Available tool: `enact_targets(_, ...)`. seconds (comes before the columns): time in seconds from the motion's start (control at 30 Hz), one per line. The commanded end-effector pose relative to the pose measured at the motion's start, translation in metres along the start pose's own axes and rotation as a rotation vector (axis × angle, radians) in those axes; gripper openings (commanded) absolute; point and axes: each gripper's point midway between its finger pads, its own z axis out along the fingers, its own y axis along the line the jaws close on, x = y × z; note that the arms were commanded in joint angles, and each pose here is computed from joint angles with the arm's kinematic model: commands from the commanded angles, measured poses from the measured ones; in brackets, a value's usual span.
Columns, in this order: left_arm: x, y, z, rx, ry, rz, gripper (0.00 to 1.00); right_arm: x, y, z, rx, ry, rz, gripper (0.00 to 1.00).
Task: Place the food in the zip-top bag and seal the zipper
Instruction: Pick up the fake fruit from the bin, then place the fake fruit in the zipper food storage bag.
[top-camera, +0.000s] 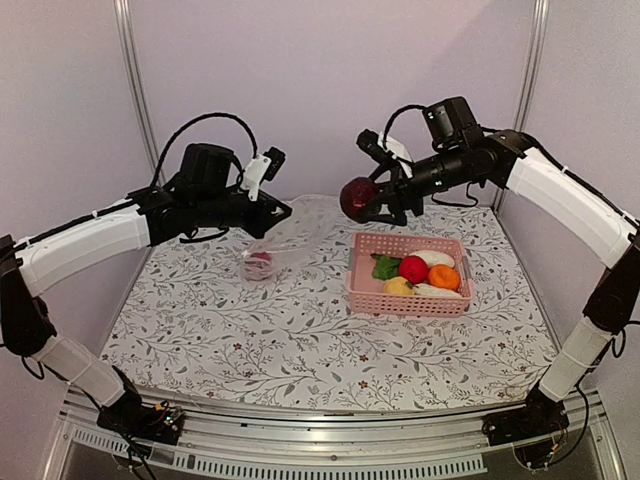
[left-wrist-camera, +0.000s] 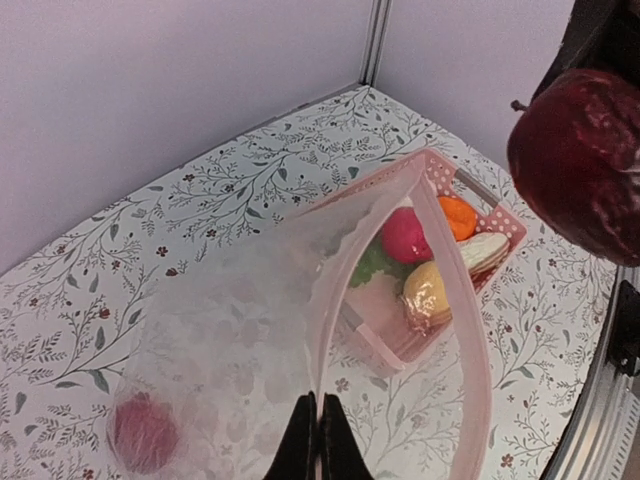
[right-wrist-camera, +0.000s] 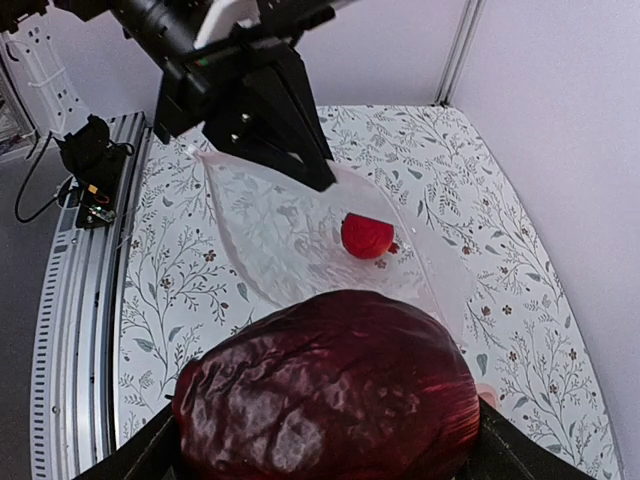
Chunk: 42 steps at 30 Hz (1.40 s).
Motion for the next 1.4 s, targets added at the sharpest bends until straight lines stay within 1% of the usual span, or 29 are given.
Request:
enact_targets(0.0,-0.003,-0.009,0.007,-0.019,0.029,-0.07,0.0,-0.048,0.03,-0.028,-0.089,-0.135,-0.084,0.6)
enact_targets(0.13,-0.013,-0.019,0.012,-0.009,0.014,-0.107,0.0,-0.074,0.027,-0.031,-0.066,-0.2,-0.121,0.6)
enact_targets(0.2,-0.017,-0.021,0.014,-0.015,0.013,-0.138,0.0,-0.082,0.024,-0.03,-0.059,-0.23,-0.115,0.6)
enact_targets(0.3,-0.026,-0.021,0.014,-0.048,0.014,-0.199,0.0,-0.085,0.022,-0.018,-0.055,-0.236,-0.112,0.61)
enact_targets(0.37,-0.034,-0.019,0.011,-0.087,0.02,-0.275,0.0,-0.086,0.019,-0.011,-0.031,-0.232,-0.119,0.61)
enact_targets(0.43,-0.04,-0.023,0.009,-0.08,0.021,-0.344,0.0,-0.089,0.015,-0.006,-0.004,-0.227,-0.123,0.61)
enact_targets(0.53,-0.048,-0.025,0.006,-0.072,0.012,-0.4,0.0,-0.09,0.012,0.002,0.024,-0.214,-0.129,0.61)
enact_targets(0.63,-0.054,-0.025,0.001,-0.077,0.003,-0.393,0.0,-0.084,0.008,0.012,0.048,-0.187,-0.13,0.62)
enact_targets(0.87,-0.048,-0.024,0.003,-0.079,0.013,-0.357,0.0,-0.083,0.007,0.027,0.106,-0.153,-0.141,0.64)
enact_targets(1.0,-0.04,-0.022,0.007,-0.092,0.028,-0.351,0.0,-0.068,-0.002,0.044,0.132,-0.102,-0.101,0.68)
enact_targets(1.13,-0.036,-0.016,0.005,-0.125,0.032,-0.342,0.0,-0.052,-0.011,0.06,0.155,-0.054,-0.074,0.75)
enact_targets(1.27,-0.037,-0.011,0.0,-0.16,0.026,-0.345,0.0,-0.053,-0.014,0.057,0.178,-0.056,-0.072,0.8)
enact_targets(1.37,-0.038,-0.009,-0.003,-0.17,0.016,-0.346,0.0,-0.057,-0.016,0.053,0.191,-0.067,-0.076,0.89)
